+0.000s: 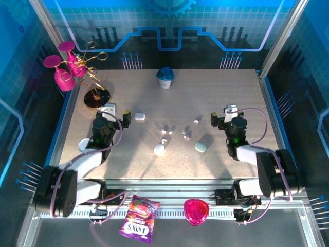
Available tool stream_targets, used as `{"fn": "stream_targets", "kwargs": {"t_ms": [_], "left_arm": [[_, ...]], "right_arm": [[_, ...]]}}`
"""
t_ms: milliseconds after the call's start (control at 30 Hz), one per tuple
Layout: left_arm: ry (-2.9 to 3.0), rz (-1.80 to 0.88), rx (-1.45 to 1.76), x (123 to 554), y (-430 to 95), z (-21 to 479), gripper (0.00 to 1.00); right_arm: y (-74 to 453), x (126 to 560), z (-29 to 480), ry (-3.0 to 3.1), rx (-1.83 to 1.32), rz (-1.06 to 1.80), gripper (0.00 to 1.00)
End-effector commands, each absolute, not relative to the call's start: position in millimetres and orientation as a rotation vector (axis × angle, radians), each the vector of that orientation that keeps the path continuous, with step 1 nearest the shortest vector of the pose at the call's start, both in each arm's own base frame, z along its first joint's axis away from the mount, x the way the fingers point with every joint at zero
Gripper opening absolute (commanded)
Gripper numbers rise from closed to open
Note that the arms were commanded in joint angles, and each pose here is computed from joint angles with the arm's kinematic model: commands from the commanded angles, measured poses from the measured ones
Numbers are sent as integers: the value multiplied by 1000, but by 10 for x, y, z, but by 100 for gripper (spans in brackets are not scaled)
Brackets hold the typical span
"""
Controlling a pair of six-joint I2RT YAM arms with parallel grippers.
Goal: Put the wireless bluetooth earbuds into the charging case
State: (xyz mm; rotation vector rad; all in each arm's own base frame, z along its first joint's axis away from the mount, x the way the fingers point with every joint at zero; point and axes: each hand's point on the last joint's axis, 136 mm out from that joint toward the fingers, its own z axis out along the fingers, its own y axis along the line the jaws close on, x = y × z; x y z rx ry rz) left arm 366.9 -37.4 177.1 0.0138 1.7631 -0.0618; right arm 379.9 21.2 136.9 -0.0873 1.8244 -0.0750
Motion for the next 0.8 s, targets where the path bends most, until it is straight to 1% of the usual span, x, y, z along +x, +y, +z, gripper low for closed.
{"fn": "stream_targets", "kwargs": {"t_ms": [0,200,333,467,567,700,767], "left_arm": [[1810,-3,77,3537,-530,1873,99],[1807,-147,302,3224,-1160,2028,99],[1872,-246,377,3024,-1470,1866,99],[1922,-332,448,2789,-1745,1623,99],[1926,-393,503,2610,-1931,1485,99],[2000,-435,538,2465,-2055,1219,99],[2041,-472,532,2422,-2100,1099,97]], "right_arm": [[326,3770,1589,1822,-136,-61,100],[775,3640,1897,1835,-291,48,100],[1169,3491,1977,1837,-401,131,100],[1520,3308,1935,1850,-463,235,100],[1691,3163,1776,1900,-492,293,100],[1811,2977,1606,1982,-500,346,100],[1842,2869,1519,2028,-509,352,100]]}}
